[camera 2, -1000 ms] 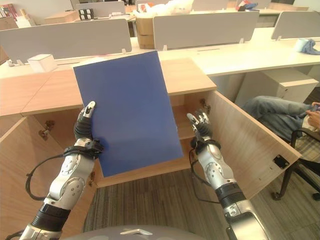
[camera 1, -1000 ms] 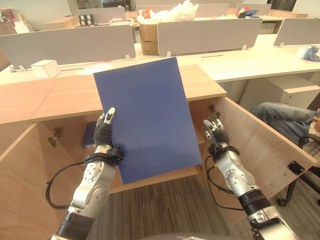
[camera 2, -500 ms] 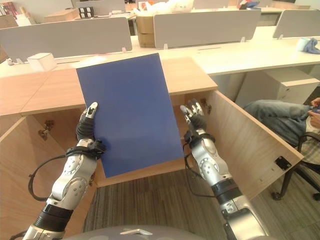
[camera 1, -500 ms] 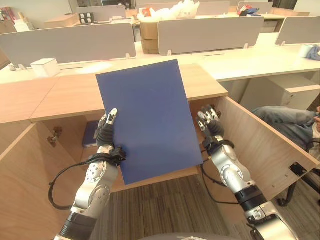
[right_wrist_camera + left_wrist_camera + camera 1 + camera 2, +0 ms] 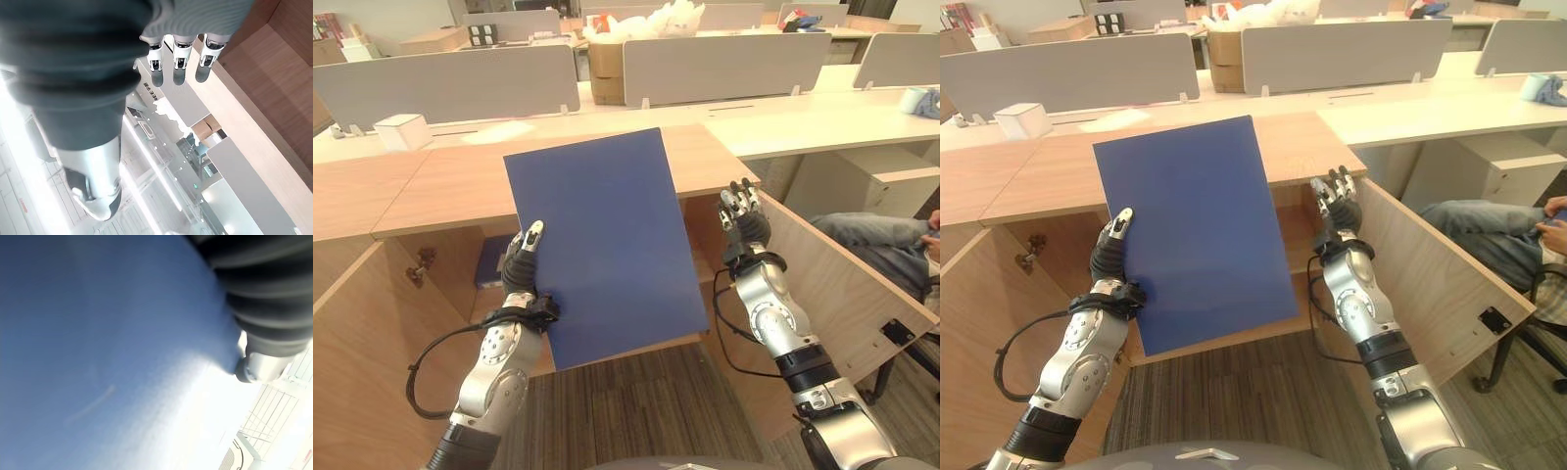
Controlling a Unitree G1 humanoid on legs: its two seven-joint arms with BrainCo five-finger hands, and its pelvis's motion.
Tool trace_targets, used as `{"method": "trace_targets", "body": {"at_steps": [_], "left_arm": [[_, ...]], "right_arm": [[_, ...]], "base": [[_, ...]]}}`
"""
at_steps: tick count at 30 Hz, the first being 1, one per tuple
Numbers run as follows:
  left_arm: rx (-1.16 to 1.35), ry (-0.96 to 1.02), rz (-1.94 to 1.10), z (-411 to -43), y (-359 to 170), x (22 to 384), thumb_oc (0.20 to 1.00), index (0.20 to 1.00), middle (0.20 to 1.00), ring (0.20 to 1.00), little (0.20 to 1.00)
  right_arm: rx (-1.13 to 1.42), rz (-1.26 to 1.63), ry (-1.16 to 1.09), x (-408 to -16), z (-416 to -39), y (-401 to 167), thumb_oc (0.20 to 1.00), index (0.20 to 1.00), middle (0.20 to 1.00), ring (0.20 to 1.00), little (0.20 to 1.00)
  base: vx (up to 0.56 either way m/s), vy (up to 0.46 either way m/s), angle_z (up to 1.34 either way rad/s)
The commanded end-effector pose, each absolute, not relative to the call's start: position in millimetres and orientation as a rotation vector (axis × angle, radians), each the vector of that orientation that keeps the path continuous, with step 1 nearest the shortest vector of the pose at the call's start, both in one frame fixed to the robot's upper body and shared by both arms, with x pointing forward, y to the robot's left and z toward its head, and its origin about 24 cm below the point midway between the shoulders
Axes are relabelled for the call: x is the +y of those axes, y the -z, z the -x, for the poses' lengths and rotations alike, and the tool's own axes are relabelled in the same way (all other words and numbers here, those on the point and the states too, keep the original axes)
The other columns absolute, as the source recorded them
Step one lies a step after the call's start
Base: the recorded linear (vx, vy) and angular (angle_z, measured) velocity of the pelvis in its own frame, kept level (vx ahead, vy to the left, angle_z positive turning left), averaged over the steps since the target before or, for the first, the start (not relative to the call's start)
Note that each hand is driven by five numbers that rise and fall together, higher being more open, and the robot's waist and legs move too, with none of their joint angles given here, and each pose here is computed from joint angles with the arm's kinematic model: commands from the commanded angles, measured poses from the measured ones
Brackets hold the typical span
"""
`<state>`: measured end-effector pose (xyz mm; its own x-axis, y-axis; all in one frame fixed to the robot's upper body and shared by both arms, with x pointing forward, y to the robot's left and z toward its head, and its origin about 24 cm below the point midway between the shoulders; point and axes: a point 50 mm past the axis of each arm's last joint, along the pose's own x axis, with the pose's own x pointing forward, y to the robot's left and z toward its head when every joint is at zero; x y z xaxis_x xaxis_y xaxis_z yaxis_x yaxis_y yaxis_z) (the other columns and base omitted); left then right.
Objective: Put the empty folder in the office cabinet
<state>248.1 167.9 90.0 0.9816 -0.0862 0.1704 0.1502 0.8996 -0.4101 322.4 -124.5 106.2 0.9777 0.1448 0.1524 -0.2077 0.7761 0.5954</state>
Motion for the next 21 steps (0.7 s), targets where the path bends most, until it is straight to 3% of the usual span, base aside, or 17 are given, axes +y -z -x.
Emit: {"method": "trace_targets", "body": {"at_steps": [1, 12, 21], "left_arm": [[-0.316, 0.165, 0.374, -250, -122, 176, 0.200, 0.200, 0.200, 0.200, 0.200], [-0.331, 0.196, 0.373, -247, -125, 176, 0.200, 0.200, 0.200, 0.200, 0.200], [-0.338, 0.191, 0.372, -246, -125, 178, 0.200, 0.200, 0.200, 0.200, 0.200]], "right_arm": [[-0.227, -0.612, -0.378, -103, -325, -144, 1.000, 1.000, 1.000, 1.000, 1.000], [-0.140, -0.479, -0.698, -65, -305, -139, 1.000, 1.000, 1.000, 1.000, 1.000], [-0.125, -0.403, -0.822, -58, -295, -140, 1.000, 1.000, 1.000, 1.000, 1.000]], "base": [[0.00, 0.000, 0.00], [0.00, 0.001, 0.02], [0.00, -0.002, 0.04]]}}
